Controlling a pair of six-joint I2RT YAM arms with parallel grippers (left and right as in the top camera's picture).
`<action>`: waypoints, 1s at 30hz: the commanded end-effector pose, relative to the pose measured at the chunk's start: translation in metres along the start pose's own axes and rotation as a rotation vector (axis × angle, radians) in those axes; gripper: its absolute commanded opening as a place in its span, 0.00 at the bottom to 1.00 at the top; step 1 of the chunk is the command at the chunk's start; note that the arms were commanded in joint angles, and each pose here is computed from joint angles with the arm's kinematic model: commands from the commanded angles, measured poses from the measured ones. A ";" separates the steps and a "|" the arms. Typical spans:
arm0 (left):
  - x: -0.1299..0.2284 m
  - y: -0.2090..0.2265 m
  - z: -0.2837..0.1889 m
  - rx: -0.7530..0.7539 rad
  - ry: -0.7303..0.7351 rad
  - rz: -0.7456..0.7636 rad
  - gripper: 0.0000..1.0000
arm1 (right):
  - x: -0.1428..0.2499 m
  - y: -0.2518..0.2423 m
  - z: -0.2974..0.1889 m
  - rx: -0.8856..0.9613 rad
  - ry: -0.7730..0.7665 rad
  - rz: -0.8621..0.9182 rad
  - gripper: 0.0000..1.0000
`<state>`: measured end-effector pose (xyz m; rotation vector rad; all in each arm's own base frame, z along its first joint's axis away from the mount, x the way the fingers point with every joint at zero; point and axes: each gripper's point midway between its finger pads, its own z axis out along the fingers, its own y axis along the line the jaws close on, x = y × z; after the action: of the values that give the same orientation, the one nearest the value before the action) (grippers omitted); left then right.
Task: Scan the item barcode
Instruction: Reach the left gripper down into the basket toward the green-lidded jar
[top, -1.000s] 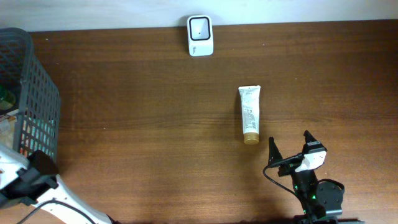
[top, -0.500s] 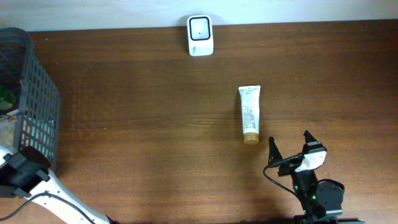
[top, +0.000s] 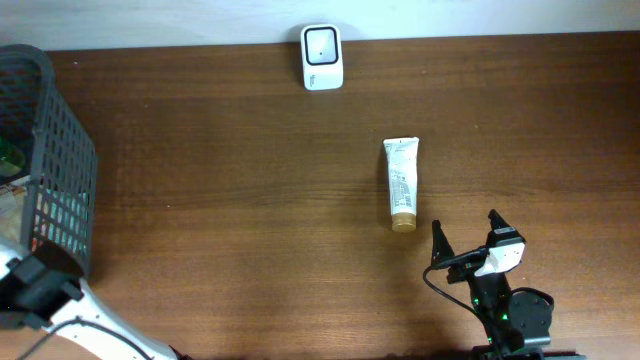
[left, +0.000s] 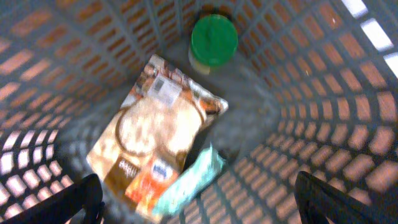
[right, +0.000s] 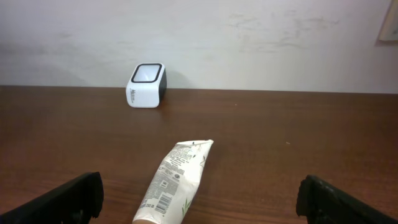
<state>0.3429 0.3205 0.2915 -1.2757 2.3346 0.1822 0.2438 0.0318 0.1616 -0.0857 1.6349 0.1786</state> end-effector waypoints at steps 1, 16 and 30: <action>0.015 0.007 -0.045 0.001 -0.026 -0.015 0.97 | 0.003 0.001 0.000 -0.001 0.004 0.004 0.98; -0.007 0.010 -0.055 -0.031 -0.146 0.076 0.92 | 0.003 0.001 0.000 -0.001 0.004 0.004 0.98; -0.032 -0.020 0.036 0.004 -0.197 0.186 0.99 | 0.003 0.001 0.000 -0.001 0.004 0.004 0.98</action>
<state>0.3729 0.3416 0.3007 -1.0683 2.2350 0.3594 0.2438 0.0318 0.1616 -0.0854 1.6349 0.1789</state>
